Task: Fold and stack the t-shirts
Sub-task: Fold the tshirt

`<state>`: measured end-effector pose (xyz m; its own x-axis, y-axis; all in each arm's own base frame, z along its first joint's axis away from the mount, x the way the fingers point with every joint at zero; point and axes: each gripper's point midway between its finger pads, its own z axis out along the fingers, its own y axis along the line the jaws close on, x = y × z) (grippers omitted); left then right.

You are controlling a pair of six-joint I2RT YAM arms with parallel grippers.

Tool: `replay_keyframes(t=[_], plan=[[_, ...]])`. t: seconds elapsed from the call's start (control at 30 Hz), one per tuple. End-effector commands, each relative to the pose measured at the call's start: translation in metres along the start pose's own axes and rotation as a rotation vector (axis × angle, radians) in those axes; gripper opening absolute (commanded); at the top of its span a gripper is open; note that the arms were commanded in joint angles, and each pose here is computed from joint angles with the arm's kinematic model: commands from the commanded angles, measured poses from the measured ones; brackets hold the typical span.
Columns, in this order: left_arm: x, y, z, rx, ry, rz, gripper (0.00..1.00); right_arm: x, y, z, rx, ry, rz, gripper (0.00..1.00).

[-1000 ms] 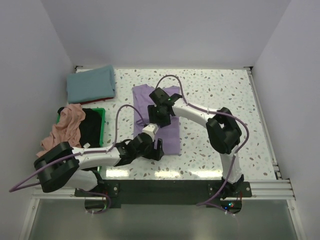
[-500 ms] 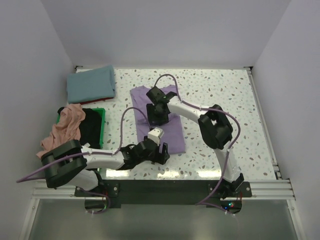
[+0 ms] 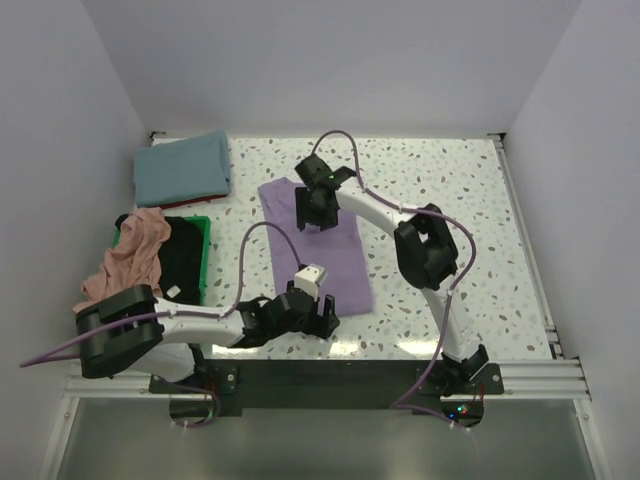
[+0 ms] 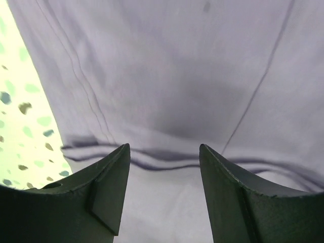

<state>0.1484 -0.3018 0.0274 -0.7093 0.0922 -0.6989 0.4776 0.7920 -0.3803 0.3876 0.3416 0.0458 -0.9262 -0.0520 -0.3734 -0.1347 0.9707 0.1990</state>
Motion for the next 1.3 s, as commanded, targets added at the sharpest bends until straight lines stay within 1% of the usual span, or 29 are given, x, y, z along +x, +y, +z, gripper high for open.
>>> replay_keyframes(t=[0.0, 0.13, 0.23, 0.27, 0.33, 0.37, 0.43, 0.47, 0.5, 0.53, 0.57, 0.6, 0.63, 0.67, 0.73, 0.77, 0.8, 0.83, 0.87, 0.93, 0.97, 1.0, 1.03, 1.13, 1.27], plan=[[0.061, 0.041, -0.02, -0.135, 0.209, 0.016, 0.82, -0.042, -0.006, -0.028, 0.0, -0.102, 0.008, 0.61], [0.039, 0.035, -0.028, -0.148, 0.16, 0.019, 0.84, -0.06, -0.017, -0.055, -0.023, -0.149, 0.036, 0.61], [0.008, 0.024, -0.033, -0.166, 0.103, 0.028, 0.88, -0.065, -0.032, -0.079, -0.02, -0.175, 0.038, 0.62], [-0.007, 0.016, -0.035, -0.164, 0.083, 0.029, 0.88, -0.06, -0.04, -0.089, -0.013, -0.178, 0.033, 0.62], [-0.025, 0.011, -0.04, -0.171, 0.038, 0.032, 0.91, -0.052, -0.051, -0.097, 0.005, -0.174, 0.031, 0.62], [-0.034, 0.008, -0.043, -0.177, 0.025, 0.032, 0.92, -0.039, -0.06, -0.105, 0.016, -0.163, 0.021, 0.62], [-0.046, 0.011, -0.046, -0.195, 0.003, 0.012, 0.93, -0.026, -0.066, -0.11, 0.016, -0.156, 0.019, 0.62], [-0.049, 0.014, -0.047, -0.202, 0.004, 0.001, 0.93, -0.003, -0.076, -0.102, 0.037, -0.109, 0.02, 0.62], [-0.052, 0.023, -0.046, -0.213, 0.008, -0.028, 0.93, 0.001, -0.076, -0.115, 0.018, -0.128, 0.027, 0.62], [-0.055, 0.027, -0.047, -0.211, 0.006, -0.047, 0.93, 0.009, -0.079, -0.116, 0.01, -0.117, 0.035, 0.62], [-0.052, 0.036, -0.047, -0.219, 0.02, -0.065, 0.93, 0.032, -0.087, -0.107, 0.021, -0.07, 0.055, 0.62], [-0.057, 0.049, -0.047, -0.243, 0.013, -0.105, 0.93, 0.041, -0.088, -0.108, 0.005, -0.061, 0.061, 0.62], [-0.058, 0.052, -0.05, -0.236, 0.011, -0.128, 0.93, 0.045, -0.085, -0.116, -0.027, -0.08, 0.071, 0.62], [-0.054, 0.06, -0.052, -0.253, 0.019, -0.138, 0.93, 0.068, -0.089, -0.11, -0.035, -0.03, 0.085, 0.62], [-0.055, 0.069, -0.057, -0.272, 0.011, -0.169, 0.93, 0.084, -0.087, -0.116, -0.057, -0.03, 0.088, 0.61], [-0.048, 0.079, -0.06, -0.304, 0.032, -0.18, 0.92, 0.107, -0.089, -0.111, -0.047, 0.009, 0.082, 0.61], [-0.044, 0.085, -0.062, -0.321, 0.043, -0.193, 0.92, 0.116, -0.088, -0.11, -0.05, 0.017, 0.083, 0.61], [-0.041, 0.088, -0.065, -0.329, 0.046, -0.209, 0.91, 0.123, -0.086, -0.115, -0.065, 0.013, 0.087, 0.61], [-0.031, 0.096, -0.067, -0.349, 0.066, -0.221, 0.9, 0.145, -0.088, -0.109, -0.059, 0.055, 0.1, 0.6], [-0.026, 0.096, -0.07, -0.328, 0.063, -0.257, 0.84, 0.159, -0.082, -0.11, -0.089, 0.052, 0.106, 0.59], [-0.018, 0.098, -0.071, -0.325, 0.071, -0.272, 0.82, 0.175, -0.087, -0.105, -0.079, 0.081, 0.129, 0.58], [-0.017, 0.093, -0.073, -0.293, 0.067, -0.303, 0.8, 0.179, -0.086, -0.104, -0.086, 0.08, 0.135, 0.57], [-0.008, 0.095, -0.073, -0.29, 0.078, -0.318, 0.8, 0.19, -0.088, -0.103, -0.082, 0.095, 0.143, 0.57], [0.005, 0.096, -0.077, -0.277, 0.09, -0.368, 0.8, 0.202, -0.089, -0.101, -0.094, 0.109, 0.161, 0.53], [0.014, 0.096, -0.081, -0.264, 0.09, -0.41, 0.79, 0.207, -0.088, -0.099, -0.103, 0.112, 0.164, 0.51]])
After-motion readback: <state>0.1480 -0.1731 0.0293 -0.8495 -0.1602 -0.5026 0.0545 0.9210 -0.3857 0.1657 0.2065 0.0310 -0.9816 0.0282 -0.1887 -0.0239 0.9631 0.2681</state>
